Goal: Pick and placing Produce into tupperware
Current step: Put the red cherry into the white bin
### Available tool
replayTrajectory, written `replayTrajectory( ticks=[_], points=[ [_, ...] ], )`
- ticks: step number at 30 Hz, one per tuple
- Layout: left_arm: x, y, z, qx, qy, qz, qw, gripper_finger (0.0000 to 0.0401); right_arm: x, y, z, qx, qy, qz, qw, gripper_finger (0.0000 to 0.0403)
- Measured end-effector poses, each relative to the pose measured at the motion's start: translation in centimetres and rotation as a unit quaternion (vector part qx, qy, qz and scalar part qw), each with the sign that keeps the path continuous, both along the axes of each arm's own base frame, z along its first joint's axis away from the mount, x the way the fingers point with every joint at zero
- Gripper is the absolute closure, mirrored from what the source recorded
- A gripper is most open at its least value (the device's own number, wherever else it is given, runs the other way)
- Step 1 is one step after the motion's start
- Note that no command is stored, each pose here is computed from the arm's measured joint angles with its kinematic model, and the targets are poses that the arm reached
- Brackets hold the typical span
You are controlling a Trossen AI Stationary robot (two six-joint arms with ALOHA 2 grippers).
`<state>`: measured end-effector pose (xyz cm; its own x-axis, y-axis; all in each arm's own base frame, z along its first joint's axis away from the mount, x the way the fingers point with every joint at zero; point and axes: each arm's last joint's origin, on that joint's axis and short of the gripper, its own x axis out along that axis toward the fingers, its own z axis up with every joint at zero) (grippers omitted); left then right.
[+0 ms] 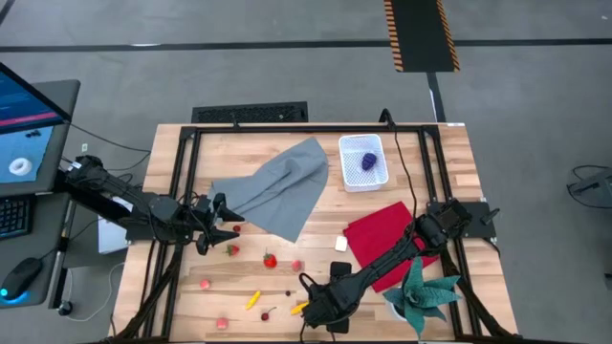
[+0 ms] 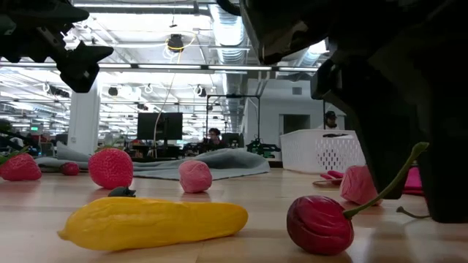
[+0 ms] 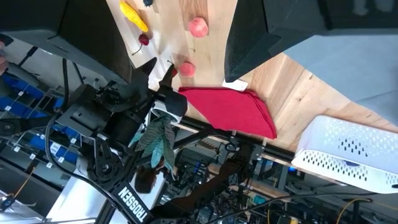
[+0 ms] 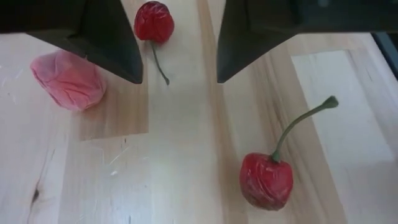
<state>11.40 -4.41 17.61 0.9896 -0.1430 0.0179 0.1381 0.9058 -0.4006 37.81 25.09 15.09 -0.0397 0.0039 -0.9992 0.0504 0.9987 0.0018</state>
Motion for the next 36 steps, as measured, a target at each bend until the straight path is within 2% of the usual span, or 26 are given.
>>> replayTrajectory(
  ticks=[5,10,15,20,25,28,32,34,36],
  points=[
    [0.0,0.0,0.0,0.0,0.0,0.0,1.0,0.0152,0.0,0.0,0.0,0.002,0.0,0.007,1.0,0.0235],
    [0.0,0.0,0.0,0.0,0.0,-0.001,1.0,0.0152,0.0,0.0,0.0,0.001,-0.001,0.007,1.0,0.0269],
    [0.0,0.0,0.0,0.0,0.0,-0.001,1.0,0.0152,0.1,0.0,-0.3,-0.007,-0.002,0.004,1.0,0.0279],
    [0.0,-0.1,0.0,0.001,0.001,-0.013,1.0,0.0152,-0.2,-0.2,-1.7,-0.027,0.041,0.005,0.999,0.0278],
    [0.0,-0.1,-0.1,0.001,0.003,-0.013,1.0,0.0152,-0.3,-0.1,-2.0,-0.028,0.043,0.007,0.999,0.0284],
    [0.0,-0.1,-0.1,0.001,0.003,-0.013,1.0,0.0152,-0.3,0.0,-2.1,-0.027,0.042,0.006,0.999,0.0311],
    [0.0,-0.1,-0.1,0.001,0.003,-0.012,1.0,0.0152,-0.3,0.0,-2.1,-0.027,0.04,0.006,0.999,0.0377],
    [0.0,-0.1,-0.1,0.001,0.003,-0.012,1.0,0.0152,-0.3,0.0,-2.1,-0.028,0.04,0.006,0.999,0.0389],
    [0.0,-0.1,-0.1,0.001,0.003,-0.012,1.0,0.0152,-0.3,-0.1,-2.1,-0.029,0.04,0.005,0.999,0.0383]
  ],
)
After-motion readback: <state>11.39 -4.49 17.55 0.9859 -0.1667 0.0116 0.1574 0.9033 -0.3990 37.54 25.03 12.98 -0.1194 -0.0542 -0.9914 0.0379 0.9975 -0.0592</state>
